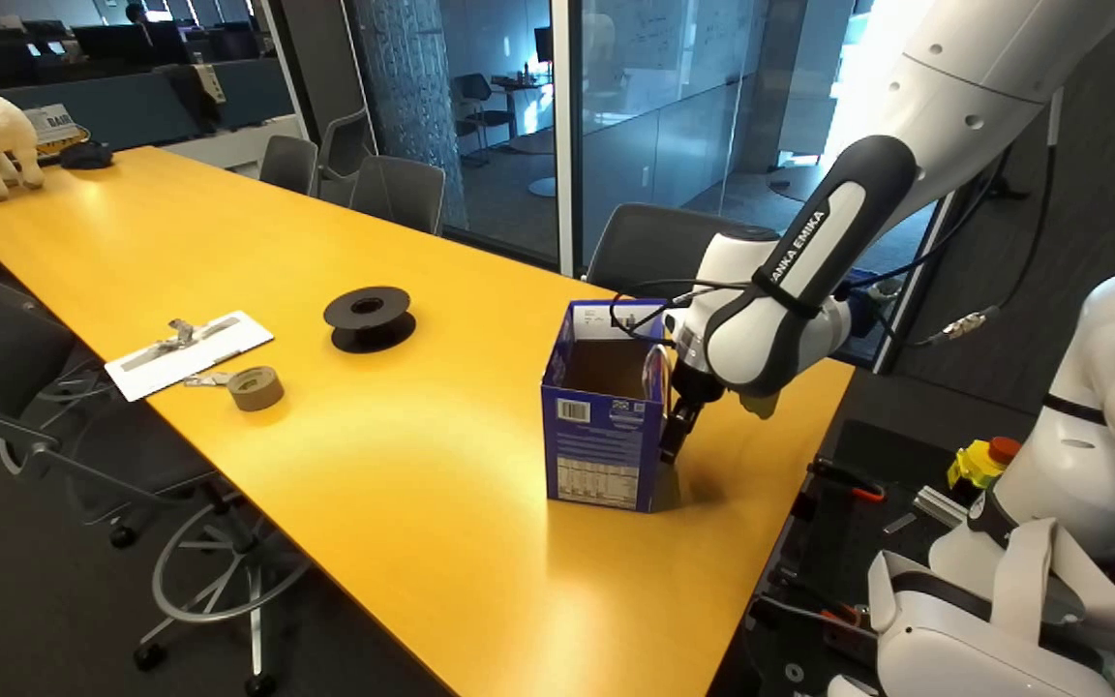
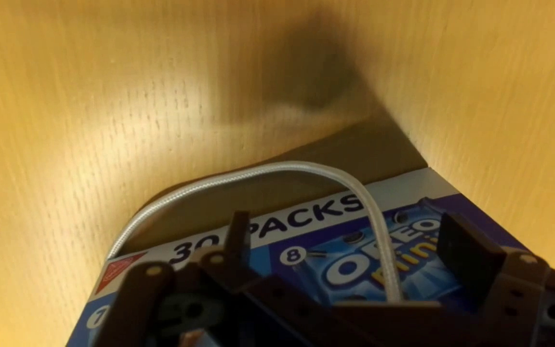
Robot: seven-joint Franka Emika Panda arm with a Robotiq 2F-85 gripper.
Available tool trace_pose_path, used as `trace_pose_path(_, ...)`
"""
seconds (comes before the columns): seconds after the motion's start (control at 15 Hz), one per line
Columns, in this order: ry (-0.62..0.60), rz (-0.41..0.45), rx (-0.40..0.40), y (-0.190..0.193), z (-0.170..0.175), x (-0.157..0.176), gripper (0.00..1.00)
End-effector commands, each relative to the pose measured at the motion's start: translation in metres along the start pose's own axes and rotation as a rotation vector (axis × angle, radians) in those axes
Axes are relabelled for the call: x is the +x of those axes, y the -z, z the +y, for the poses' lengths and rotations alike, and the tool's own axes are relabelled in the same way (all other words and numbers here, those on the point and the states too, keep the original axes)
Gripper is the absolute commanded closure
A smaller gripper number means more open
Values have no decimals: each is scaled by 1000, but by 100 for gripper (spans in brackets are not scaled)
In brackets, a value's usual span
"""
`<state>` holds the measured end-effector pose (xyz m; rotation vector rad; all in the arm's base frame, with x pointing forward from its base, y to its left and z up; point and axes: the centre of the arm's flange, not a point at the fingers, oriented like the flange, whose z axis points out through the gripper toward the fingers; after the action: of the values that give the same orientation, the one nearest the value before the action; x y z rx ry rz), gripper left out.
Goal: Put the strings inside the blue box.
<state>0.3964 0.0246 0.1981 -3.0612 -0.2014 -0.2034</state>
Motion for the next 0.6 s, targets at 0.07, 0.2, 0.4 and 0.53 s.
trace_pose_path(0.07, -12, 44, -34, -8, -3, -9, 0)
trace_pose_path(0.2, -11, 51, -38, -9, -3, -9, 10)
trace_pose_path(0.4, -6, 60, -42, -10, -2, -10, 42)
trace_pose_path(0.53, -7, 65, -41, -10, -1, -9, 58)
